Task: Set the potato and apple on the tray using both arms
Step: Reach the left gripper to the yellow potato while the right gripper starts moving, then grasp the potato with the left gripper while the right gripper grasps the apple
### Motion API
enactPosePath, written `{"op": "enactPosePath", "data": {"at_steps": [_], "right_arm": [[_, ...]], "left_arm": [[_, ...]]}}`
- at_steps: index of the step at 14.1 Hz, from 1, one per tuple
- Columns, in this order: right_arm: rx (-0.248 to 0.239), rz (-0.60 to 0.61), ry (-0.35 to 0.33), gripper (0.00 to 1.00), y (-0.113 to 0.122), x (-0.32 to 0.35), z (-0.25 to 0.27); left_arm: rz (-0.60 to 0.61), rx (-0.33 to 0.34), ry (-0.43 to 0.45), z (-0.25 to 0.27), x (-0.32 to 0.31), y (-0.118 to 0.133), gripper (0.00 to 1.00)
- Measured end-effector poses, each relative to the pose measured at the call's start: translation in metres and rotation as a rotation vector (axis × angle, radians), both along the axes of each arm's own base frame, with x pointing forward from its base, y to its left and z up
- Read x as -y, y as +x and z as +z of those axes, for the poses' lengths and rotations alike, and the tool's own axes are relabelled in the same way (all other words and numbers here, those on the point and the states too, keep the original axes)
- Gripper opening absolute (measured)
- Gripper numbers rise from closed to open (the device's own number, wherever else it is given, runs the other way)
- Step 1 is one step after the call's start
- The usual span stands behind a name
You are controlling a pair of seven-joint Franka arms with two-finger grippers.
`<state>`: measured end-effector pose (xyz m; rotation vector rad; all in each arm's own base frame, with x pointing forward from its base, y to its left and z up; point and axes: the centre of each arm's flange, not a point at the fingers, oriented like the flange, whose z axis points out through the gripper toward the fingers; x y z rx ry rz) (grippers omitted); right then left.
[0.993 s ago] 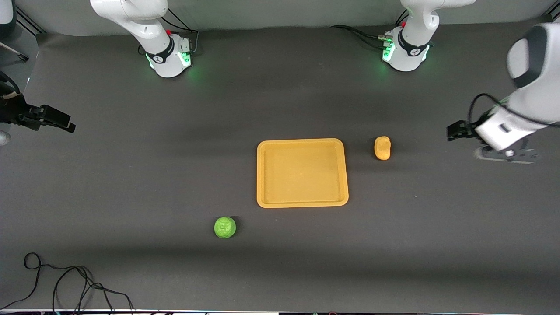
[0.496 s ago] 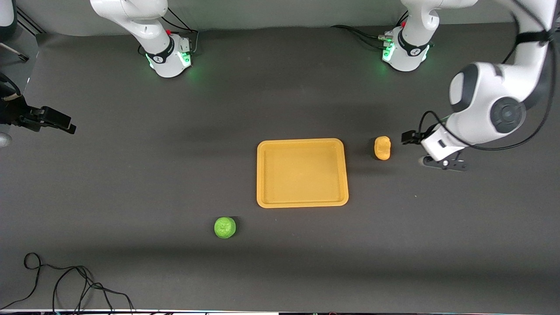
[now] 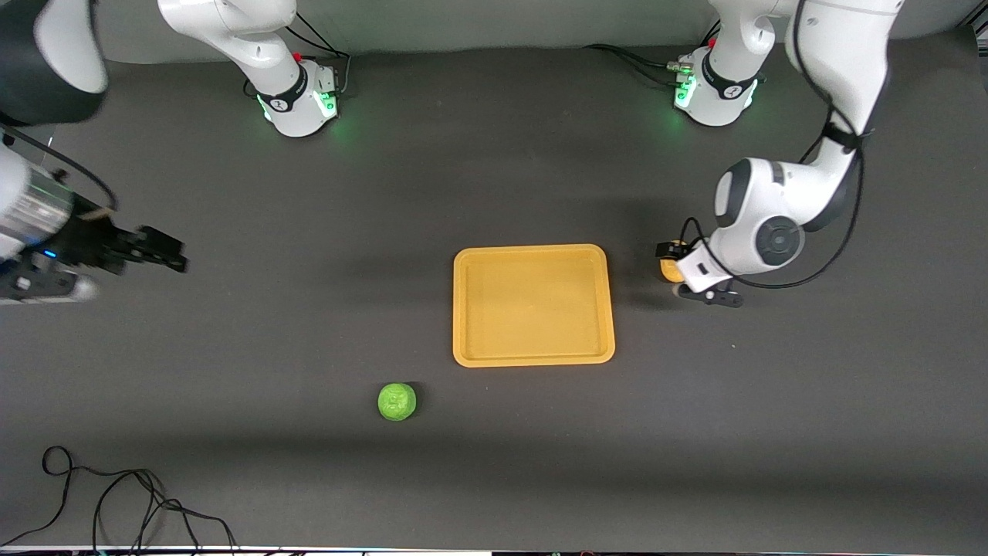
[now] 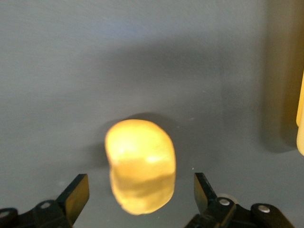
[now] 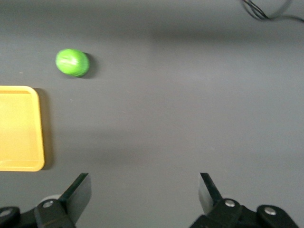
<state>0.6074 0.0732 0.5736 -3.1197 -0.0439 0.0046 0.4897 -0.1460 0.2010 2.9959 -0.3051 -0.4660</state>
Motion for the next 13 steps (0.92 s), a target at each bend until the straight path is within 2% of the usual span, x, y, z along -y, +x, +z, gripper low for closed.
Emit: {"op": "enactPosePath", "data": {"at_steps": [3, 4, 6, 7, 9, 10, 12, 13], "right_arm": [[0.018, -0.006, 0.006, 1.00, 0.031, -0.070, -0.015], [0.025, -0.004, 0.009, 1.00, 0.040, -0.094, -0.022], [0.029, -0.017, 0.013, 1.00, 0.052, -0.139, -0.039], [0.029, -0.035, 0.015, 1.00, 0.055, -0.158, -0.047], [0.040, -0.055, 0.022, 1.00, 0.058, -0.188, -0.063], [0.036, -0.057, 0.021, 1.00, 0.059, -0.194, -0.072], [0.047, -0.063, 0.024, 1.00, 0.067, -0.196, -0.089], [0.058, -0.067, 0.028, 1.00, 0.072, -0.195, -0.099]], "left_arm": [[-0.005, 0.001, 0.002, -0.011, 0.004, -0.001, 0.94], [-0.004, 0.003, 0.003, -0.011, 0.003, 0.000, 0.86], [0.001, 0.009, 0.002, -0.008, 0.003, 0.002, 0.61], [0.007, 0.013, 0.003, -0.005, 0.003, 0.003, 0.56], [0.029, 0.018, 0.006, 0.013, 0.008, 0.011, 0.56], [0.046, -0.001, 0.009, 0.035, 0.012, 0.019, 0.56], [0.091, -0.027, 0.015, 0.105, 0.027, 0.047, 0.56], [0.119, -0.014, 0.014, 0.141, 0.037, 0.062, 0.56]]}}
